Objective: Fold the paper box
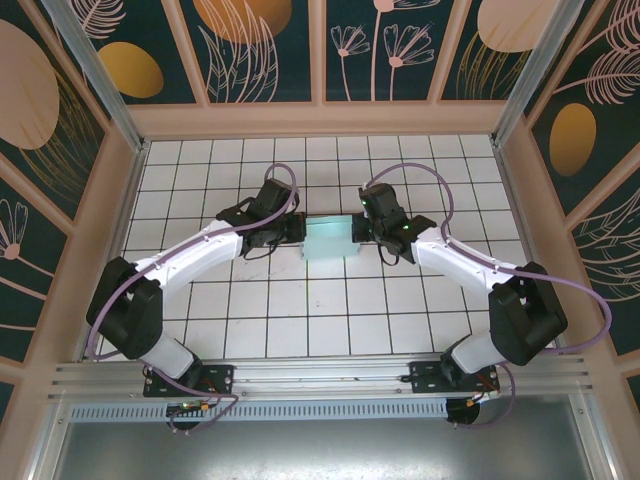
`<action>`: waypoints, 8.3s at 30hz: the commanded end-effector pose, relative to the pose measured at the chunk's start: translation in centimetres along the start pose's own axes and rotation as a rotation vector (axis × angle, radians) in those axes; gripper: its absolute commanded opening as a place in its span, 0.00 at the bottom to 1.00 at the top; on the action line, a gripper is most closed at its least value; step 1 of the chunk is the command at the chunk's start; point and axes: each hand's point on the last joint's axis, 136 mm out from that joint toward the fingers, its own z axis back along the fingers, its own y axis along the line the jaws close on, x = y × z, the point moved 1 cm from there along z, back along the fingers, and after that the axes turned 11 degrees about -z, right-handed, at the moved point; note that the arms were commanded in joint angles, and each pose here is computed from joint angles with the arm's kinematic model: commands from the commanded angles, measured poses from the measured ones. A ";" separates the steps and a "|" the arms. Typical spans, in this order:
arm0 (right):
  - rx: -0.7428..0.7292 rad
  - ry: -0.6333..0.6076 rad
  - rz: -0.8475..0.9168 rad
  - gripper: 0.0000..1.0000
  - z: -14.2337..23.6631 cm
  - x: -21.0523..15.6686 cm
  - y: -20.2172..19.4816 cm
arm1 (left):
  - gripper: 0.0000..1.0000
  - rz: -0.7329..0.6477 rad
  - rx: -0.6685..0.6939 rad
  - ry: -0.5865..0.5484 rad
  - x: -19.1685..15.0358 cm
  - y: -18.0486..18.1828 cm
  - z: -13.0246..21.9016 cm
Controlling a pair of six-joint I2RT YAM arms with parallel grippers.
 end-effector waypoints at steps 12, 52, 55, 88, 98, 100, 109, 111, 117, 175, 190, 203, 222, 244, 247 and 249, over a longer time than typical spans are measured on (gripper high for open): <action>0.054 0.050 0.037 0.00 -0.6 -2.9 0.5 | 0.00 -0.098 -0.091 -0.039 0.0 -1.4 -1.2; -0.065 -0.117 -0.097 0.37 -0.4 1.7 -1.0 | 0.04 -0.223 0.039 -0.079 -3.2 2.4 -4.1; -0.069 -0.089 -0.108 0.35 -1.0 0.4 -1.5 | 0.12 -0.226 0.028 -0.087 -3.1 2.2 -3.9; -0.082 -0.004 -0.160 0.34 -3.7 -3.2 -2.7 | 0.99 -0.246 -0.316 -0.157 -1.6 -3.8 2.7; -0.069 -0.002 -0.166 0.34 -3.4 -3.3 -2.6 | 0.82 -0.022 -0.081 -0.140 -1.0 0.4 -0.6; -0.069 -0.006 -0.169 0.34 -3.2 -3.4 -2.7 | 0.72 -0.012 -0.055 -0.118 -1.4 0.8 -1.4; -0.051 -0.011 -0.148 0.35 -2.5 -3.0 -2.6 | 0.38 0.027 0.011 0.096 -7.5 3.4 -4.8; 0.001 -0.022 -0.158 0.36 -2.0 -2.3 -1.9 | 0.38 0.033 0.017 0.124 -8.6 3.8 -5.1; 0.210 -0.055 -0.237 0.58 -0.1 -0.1 -0.2 | 0.37 0.028 0.021 0.125 -8.5 3.9 -5.5; 0.143 0.027 -0.235 0.47 -5.4 -0.4 -4.2 | 0.45 0.026 -0.044 -0.035 -2.8 2.5 -3.7; 0.216 -0.005 -0.228 0.56 -4.1 1.4 -2.7 | 0.67 -0.001 -0.185 -0.136 0.4 -0.3 -1.9; 0.209 -0.003 -0.251 0.56 -4.0 0.8 -3.1 | 0.45 0.091 -0.223 -0.051 -1.5 2.8 -3.8; 0.213 0.012 -0.259 0.57 -4.4 0.8 -3.0 | 0.54 0.110 -0.342 -0.137 2.3 0.6 -0.7; 0.229 0.012 -0.253 0.23 -4.2 0.8 -2.7 | 0.15 0.208 -0.249 0.102 -7.2 4.8 -7.1; 0.264 -0.001 -0.254 0.26 -3.3 1.8 -1.9 | 0.17 0.199 -0.241 0.104 -7.1 4.9 -7.2; 0.288 -0.025 -0.249 0.38 -2.5 2.9 -1.3 | 0.25 0.181 -0.241 0.100 -6.5 4.7 -7.0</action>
